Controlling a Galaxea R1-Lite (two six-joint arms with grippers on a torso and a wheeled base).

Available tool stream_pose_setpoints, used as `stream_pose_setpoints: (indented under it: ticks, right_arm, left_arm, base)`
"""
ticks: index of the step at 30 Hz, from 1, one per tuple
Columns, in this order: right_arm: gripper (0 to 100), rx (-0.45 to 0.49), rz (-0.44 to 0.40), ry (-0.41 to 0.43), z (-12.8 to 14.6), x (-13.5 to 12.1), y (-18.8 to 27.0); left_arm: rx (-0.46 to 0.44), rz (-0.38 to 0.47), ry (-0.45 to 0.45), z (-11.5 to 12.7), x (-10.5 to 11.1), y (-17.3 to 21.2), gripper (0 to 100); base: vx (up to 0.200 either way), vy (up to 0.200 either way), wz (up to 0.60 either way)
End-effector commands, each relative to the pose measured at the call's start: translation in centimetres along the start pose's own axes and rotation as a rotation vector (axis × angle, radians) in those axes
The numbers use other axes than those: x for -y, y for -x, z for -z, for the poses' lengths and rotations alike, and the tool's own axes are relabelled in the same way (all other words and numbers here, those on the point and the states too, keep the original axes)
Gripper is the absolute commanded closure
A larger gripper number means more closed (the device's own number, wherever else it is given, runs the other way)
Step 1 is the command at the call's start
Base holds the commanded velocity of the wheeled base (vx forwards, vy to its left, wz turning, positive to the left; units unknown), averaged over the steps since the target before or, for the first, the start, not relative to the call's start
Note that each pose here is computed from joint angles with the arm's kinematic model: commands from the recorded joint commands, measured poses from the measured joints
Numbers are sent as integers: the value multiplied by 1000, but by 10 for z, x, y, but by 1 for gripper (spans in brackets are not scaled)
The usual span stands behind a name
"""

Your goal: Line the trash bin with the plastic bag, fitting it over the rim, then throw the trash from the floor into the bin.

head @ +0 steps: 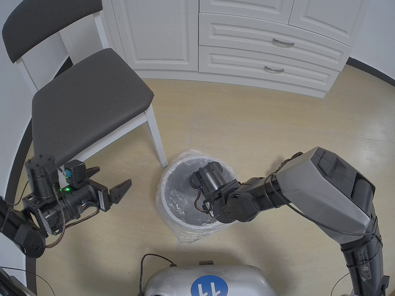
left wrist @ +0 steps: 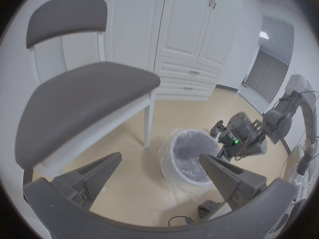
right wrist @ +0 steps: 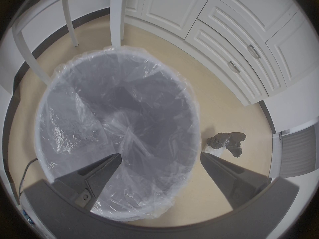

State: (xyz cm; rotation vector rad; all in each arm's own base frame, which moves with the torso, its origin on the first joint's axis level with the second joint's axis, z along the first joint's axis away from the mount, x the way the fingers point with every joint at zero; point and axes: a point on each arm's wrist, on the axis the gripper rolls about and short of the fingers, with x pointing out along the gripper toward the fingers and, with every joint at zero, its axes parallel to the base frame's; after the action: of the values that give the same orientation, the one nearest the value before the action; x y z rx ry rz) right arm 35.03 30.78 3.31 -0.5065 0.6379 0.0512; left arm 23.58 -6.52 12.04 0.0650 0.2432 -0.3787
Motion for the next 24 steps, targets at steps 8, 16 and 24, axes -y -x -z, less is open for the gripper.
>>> stream_pose_setpoints:
  ticks: [8,16,24]
  right_arm:
    - [0,-74,1,87,24,9,15]
    - [0,-48,-12,80,20,12,31]
    - [0,22,-18,6,3,13,34]
  left_arm:
    - [279,-95,-15,-26,6,122,0]
    - [233,-108,-6,-36,13,178,0]
    - [237,-158,21,-39,20,223,0]
  base:
    - [0,0,0]
    - [0,0,0]
    - [0,0,0]
